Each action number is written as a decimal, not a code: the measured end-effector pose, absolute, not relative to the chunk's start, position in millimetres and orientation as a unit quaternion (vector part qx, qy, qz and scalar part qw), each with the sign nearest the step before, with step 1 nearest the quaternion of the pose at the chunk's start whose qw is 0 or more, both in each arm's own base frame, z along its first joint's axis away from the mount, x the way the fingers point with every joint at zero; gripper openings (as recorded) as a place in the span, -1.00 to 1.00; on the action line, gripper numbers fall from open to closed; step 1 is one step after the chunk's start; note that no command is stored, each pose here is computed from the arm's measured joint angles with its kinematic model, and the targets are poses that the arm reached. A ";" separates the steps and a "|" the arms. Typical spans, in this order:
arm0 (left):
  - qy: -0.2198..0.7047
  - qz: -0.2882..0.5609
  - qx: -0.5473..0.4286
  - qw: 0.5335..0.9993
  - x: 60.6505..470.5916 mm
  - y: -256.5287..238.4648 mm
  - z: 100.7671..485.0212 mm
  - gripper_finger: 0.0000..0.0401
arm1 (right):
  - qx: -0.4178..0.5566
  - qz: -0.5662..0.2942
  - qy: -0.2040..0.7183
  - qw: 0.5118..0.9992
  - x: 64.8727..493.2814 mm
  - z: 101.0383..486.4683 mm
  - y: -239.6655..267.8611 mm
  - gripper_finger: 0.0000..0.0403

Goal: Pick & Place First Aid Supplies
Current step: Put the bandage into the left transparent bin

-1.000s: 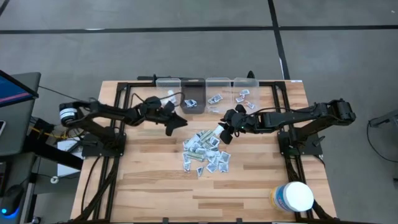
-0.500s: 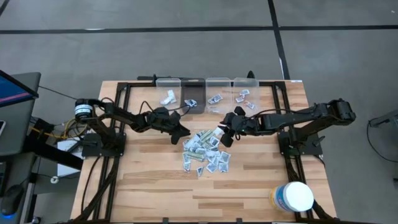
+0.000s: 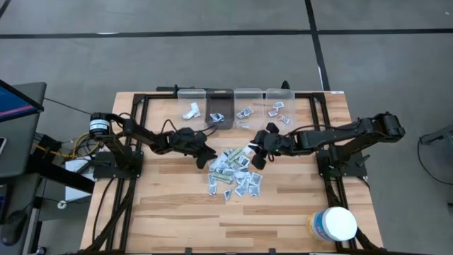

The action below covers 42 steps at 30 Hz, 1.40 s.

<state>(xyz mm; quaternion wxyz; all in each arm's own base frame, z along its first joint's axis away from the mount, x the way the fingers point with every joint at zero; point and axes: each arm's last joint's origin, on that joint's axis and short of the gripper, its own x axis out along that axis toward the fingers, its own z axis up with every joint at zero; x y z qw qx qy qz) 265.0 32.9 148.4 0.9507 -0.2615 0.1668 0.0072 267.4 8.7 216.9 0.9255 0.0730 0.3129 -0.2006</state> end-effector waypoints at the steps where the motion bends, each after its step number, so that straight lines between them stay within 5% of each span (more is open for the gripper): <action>1: 0.168 0.004 -0.261 0.951 265.1 31.5 148.3 -0.23 | 0.073 -0.200 0.313 0.926 267.4 216.9 9.2 -0.57; 42: 0.188 0.019 -0.135 0.973 265.8 9.0 144.1 -0.26 | 0.068 -0.185 0.313 0.929 267.0 217.0 18.7 -0.57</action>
